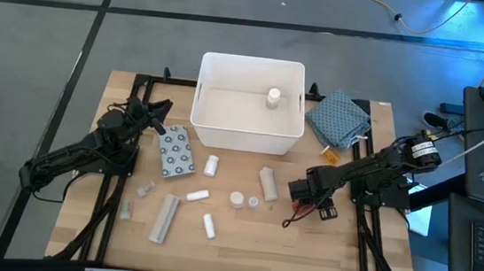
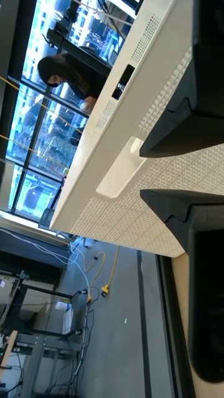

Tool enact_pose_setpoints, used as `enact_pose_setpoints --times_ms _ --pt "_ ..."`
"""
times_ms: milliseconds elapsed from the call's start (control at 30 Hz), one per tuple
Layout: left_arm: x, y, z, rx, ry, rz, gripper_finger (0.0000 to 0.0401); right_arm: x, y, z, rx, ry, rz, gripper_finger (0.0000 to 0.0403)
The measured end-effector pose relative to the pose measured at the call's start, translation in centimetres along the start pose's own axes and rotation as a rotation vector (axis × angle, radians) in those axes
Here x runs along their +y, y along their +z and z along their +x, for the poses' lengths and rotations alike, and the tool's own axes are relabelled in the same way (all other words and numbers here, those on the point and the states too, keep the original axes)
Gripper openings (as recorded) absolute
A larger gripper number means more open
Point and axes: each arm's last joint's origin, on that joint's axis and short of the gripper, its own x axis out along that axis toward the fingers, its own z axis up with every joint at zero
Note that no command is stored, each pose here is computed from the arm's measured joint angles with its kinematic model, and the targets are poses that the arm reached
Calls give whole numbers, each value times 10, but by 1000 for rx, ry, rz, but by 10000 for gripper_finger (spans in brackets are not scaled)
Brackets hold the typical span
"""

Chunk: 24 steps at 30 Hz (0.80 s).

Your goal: Pick & place medical supplies in basket/bin

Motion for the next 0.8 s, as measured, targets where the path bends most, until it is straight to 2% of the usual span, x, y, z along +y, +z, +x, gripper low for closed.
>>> enact_pose_setpoints --times_ms 200,467,800 --pt "0 0 0 0 0 0 86 0 0 0 -1 0 -47 173" --pt "0 0 0 0 0 0 86 0 0 0 -4 -1 29 173" --pt "0 0 0 0 0 0 86 0 0 0 -5 9 27 173"
